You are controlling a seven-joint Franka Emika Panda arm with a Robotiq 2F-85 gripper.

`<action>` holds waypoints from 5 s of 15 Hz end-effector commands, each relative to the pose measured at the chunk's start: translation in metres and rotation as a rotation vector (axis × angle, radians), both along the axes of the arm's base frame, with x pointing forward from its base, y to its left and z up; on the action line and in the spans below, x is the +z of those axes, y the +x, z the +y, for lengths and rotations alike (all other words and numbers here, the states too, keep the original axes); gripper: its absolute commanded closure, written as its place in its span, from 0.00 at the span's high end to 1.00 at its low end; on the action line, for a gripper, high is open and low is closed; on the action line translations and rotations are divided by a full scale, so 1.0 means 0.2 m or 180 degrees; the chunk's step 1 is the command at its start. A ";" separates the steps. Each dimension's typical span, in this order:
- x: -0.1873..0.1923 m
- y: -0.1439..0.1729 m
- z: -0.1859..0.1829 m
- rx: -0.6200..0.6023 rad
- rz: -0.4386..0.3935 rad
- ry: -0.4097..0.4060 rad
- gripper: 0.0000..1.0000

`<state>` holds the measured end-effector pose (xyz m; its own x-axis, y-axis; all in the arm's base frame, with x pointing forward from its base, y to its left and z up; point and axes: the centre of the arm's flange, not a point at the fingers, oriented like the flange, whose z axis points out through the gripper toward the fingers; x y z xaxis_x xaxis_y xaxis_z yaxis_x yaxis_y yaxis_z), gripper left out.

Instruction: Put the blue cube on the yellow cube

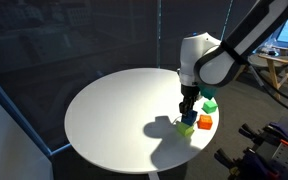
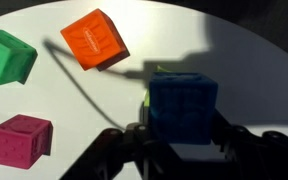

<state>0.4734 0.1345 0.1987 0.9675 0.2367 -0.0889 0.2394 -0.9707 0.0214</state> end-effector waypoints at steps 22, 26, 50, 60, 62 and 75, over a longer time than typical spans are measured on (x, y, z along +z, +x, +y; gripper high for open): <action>-0.06 -0.02 -0.01 -0.0035 0.0033 0.0020 1.00; 0.00 -0.03 0.01 0.0015 0.0073 0.0086 1.00; 0.67 -0.08 -0.05 -0.0502 -0.0216 0.0053 1.00; 0.84 -0.22 -0.24 -0.0912 -0.0289 0.0120 1.00; 0.86 -0.25 -0.25 -0.0948 -0.0328 0.0149 1.00; 0.89 -0.30 -0.22 -0.0811 -0.0380 0.0215 1.00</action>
